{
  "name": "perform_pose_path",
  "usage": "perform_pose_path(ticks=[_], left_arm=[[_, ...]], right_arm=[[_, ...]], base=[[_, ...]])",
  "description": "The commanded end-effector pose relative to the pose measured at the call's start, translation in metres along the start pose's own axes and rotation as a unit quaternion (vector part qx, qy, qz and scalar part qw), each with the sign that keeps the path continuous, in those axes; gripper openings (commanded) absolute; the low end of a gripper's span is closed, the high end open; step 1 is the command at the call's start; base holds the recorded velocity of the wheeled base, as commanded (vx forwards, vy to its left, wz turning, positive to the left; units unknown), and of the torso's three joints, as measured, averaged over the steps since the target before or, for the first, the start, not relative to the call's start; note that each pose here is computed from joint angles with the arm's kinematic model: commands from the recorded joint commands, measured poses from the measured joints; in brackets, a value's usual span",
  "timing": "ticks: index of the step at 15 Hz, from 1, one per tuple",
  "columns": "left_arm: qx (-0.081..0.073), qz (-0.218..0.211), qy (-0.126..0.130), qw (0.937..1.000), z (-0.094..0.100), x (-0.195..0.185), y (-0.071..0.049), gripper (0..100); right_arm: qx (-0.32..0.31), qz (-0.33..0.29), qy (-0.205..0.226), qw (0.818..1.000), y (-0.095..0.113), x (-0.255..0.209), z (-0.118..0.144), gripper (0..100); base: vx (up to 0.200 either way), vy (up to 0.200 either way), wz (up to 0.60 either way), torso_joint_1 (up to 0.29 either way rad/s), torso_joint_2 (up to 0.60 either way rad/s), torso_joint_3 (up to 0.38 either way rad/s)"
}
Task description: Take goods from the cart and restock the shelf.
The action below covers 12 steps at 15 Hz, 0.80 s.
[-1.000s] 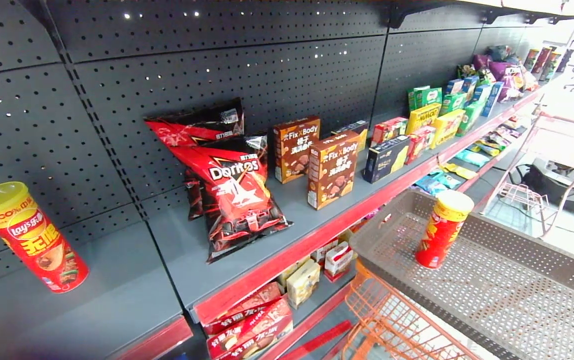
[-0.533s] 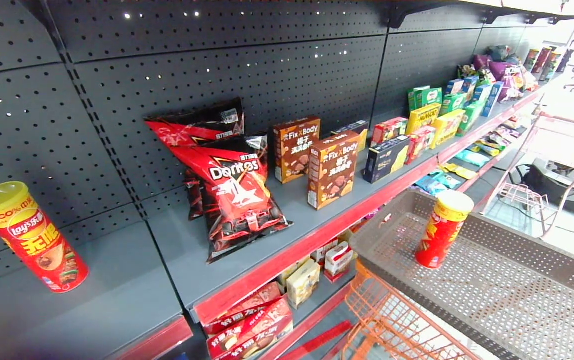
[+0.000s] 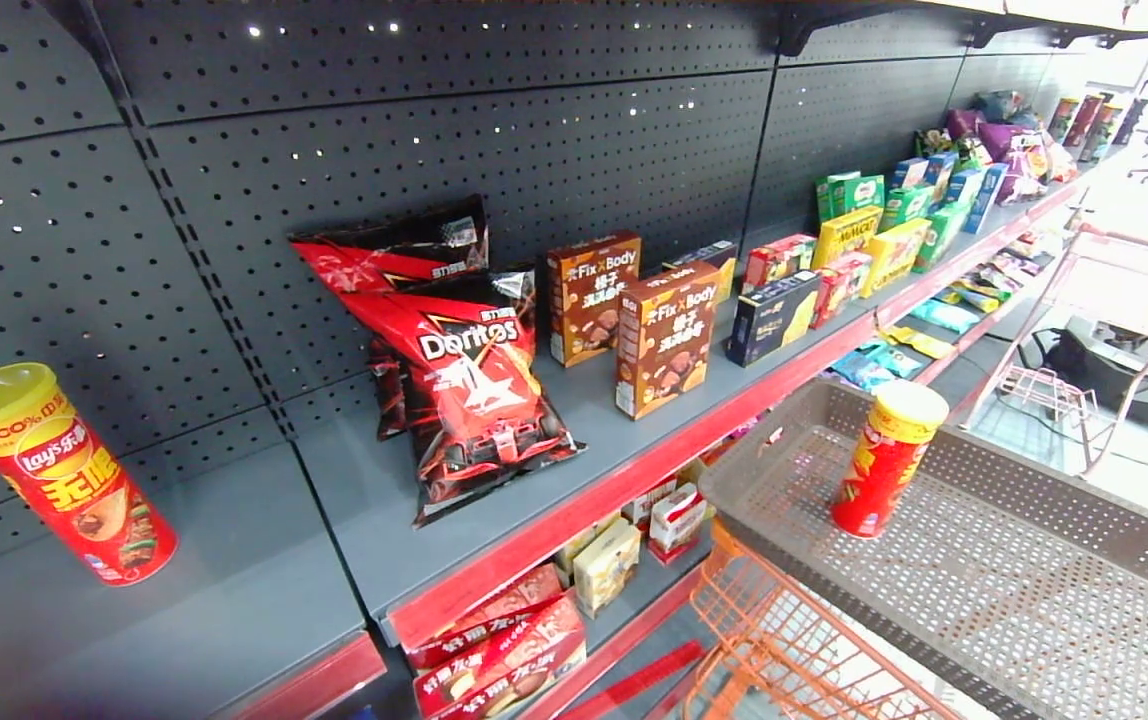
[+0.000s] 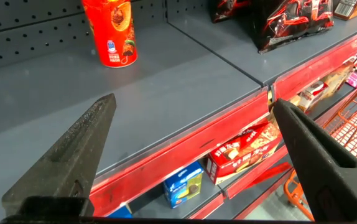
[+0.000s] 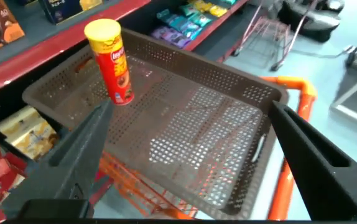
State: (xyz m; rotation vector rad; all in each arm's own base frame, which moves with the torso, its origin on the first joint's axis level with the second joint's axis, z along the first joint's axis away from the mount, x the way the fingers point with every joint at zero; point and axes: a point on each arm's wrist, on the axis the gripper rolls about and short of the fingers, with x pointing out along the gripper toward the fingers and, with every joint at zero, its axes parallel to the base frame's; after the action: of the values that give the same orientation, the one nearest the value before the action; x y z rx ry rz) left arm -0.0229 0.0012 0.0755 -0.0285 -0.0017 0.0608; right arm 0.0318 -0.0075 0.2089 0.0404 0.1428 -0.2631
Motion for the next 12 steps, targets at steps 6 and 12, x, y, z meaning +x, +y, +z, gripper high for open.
perform_pose_path(ticks=[6,12], left_arm=[[0.000,0.000,0.000,1.0000,0.000,0.000,0.000,100],[0.000,0.000,0.000,1.0000,0.000,0.000,0.000,100]], right_arm=[[-0.024,0.029,0.076,0.996,0.019,0.107,-0.003,100],[-0.051,0.098,0.167,0.980,0.021,0.160,-0.040,100]], base=[[0.000,0.000,0.00,0.000,0.00,0.000],[0.000,0.000,0.00,0.000,0.00,0.000]])
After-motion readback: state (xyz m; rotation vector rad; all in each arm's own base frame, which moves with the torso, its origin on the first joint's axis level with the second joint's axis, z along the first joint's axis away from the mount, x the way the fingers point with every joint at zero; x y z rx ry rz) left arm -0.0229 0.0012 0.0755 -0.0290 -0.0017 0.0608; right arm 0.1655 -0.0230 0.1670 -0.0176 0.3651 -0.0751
